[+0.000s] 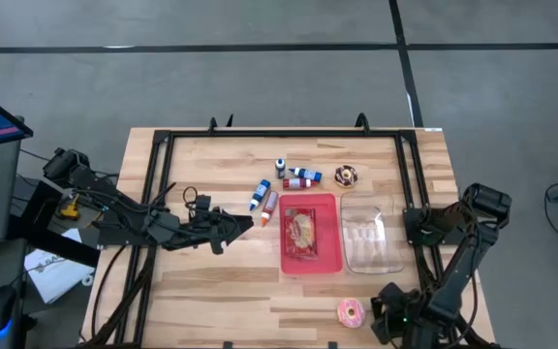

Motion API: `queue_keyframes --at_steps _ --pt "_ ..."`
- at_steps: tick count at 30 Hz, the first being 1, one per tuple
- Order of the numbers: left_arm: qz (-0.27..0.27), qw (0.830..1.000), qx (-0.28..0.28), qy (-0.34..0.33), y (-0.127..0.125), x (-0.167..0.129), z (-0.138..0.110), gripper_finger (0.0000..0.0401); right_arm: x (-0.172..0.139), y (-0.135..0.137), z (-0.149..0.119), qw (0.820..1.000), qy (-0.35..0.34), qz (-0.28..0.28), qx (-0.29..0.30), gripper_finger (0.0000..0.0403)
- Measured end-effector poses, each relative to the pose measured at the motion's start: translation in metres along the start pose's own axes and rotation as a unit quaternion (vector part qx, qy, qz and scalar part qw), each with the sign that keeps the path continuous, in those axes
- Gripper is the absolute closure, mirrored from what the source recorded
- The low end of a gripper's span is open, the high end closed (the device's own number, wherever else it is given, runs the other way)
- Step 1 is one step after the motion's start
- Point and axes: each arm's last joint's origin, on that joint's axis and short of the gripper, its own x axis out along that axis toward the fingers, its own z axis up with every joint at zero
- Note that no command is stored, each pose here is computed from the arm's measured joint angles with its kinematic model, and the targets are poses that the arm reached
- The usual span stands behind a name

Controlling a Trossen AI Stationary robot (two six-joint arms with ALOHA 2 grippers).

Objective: Pick & Place Food Item
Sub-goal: Put the bottom black donut into the black bin

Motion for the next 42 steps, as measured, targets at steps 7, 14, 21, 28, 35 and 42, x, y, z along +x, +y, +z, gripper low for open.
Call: queue_keyframes --at_steps 7,14,21,28,35,42 --pt "0.000 1.000 0.011 0.000 0.000 0.000 0.000 0.0224 -0.002 -0.004 -0.001 0.999 0.032 -0.032 -0.002 0.0385" --pt "0.000 1.000 0.013 0.000 0.000 0.000 0.000 0.0224 -0.014 -0.007 0.004 0.999 0.032 -0.034 -0.004 0.0401" --pt "0.000 1.000 0.015 0.000 0.000 0.000 0.000 0.0224 -0.019 -0.012 0.003 0.999 0.019 -0.036 -0.012 0.0402" --pt "0.001 1.000 0.015 0.000 0.000 0.000 0.000 0.0224 -0.015 -0.010 0.003 1.000 -0.007 -0.022 -0.005 0.0402" --pt "0.001 1.000 0.015 0.000 0.000 0.000 0.000 0.0224 -0.005 -0.011 0.003 0.999 0.001 -0.048 -0.005 0.0402" --pt "0.001 1.000 0.023 0.000 0.000 0.000 0.000 0.0224 -0.001 -0.017 -0.007 0.993 0.067 -0.089 -0.036 0.0402"
